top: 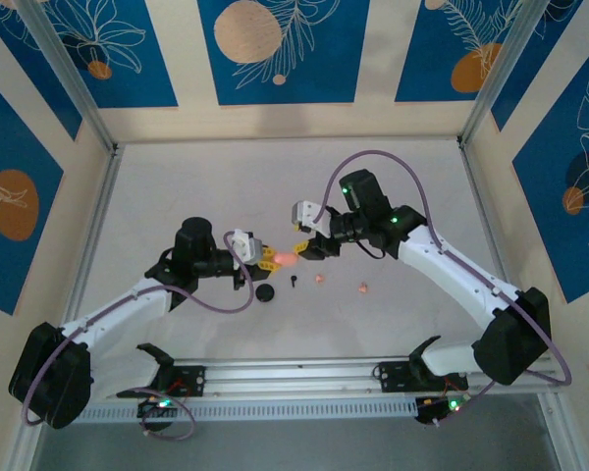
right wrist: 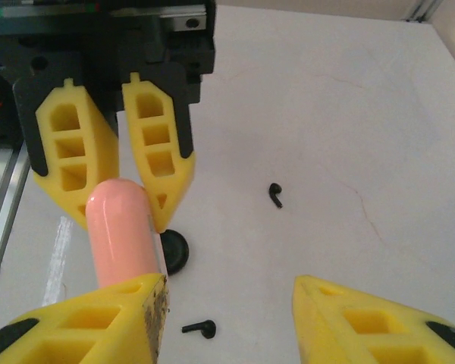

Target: Insert wireless bluetooth earbuds into charging case

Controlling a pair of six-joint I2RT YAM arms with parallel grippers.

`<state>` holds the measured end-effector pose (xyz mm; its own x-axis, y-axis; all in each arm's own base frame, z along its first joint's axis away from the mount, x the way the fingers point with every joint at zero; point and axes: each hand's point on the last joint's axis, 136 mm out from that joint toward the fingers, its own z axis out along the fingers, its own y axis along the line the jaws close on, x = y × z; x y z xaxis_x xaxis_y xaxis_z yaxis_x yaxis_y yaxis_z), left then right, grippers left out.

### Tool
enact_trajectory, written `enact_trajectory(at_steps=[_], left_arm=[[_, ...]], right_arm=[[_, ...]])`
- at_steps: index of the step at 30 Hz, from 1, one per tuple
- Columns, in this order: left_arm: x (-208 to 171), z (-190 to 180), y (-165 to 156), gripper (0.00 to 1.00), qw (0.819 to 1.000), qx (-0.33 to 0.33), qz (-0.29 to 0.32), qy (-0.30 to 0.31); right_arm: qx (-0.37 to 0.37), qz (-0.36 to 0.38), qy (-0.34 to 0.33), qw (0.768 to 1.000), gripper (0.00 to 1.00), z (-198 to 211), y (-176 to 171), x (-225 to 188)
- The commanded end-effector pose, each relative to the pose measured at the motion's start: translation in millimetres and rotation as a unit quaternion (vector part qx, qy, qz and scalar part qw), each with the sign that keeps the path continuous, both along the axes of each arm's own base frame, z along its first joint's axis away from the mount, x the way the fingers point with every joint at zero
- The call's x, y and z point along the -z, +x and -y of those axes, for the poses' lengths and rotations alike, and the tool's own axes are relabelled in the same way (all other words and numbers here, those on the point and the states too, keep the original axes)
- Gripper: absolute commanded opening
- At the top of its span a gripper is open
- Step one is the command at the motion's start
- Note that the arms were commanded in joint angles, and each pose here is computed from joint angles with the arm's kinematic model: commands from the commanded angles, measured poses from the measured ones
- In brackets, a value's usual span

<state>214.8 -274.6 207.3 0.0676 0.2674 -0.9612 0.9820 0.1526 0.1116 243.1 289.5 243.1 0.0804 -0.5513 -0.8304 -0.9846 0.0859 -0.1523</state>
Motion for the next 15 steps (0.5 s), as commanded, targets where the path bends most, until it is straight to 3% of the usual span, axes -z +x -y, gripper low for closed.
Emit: enact_trajectory(at_steps=[1,6,11,15], left_arm=[[-17,0,3,0.17,0.999,-0.011,0.032,-0.012],[-20,-11,21,0.16,0.994,-0.079,0.081,-0.012],[-18,-24,39,0.15,0.981,-0.144,0.134,-0.007],[-18,-33,49,0.14,0.97,-0.179,0.167,-0.002]], right_arm=[[0.004,-0.033,0.044,0.998,0.48,3,-10,-18],[0.111,-0.18,0.096,0.973,0.5,1,3,-28],[0.221,-0.319,0.115,0.914,0.5,1,16,-24],[0.283,-0.384,0.119,0.871,0.5,2,24,-19]])
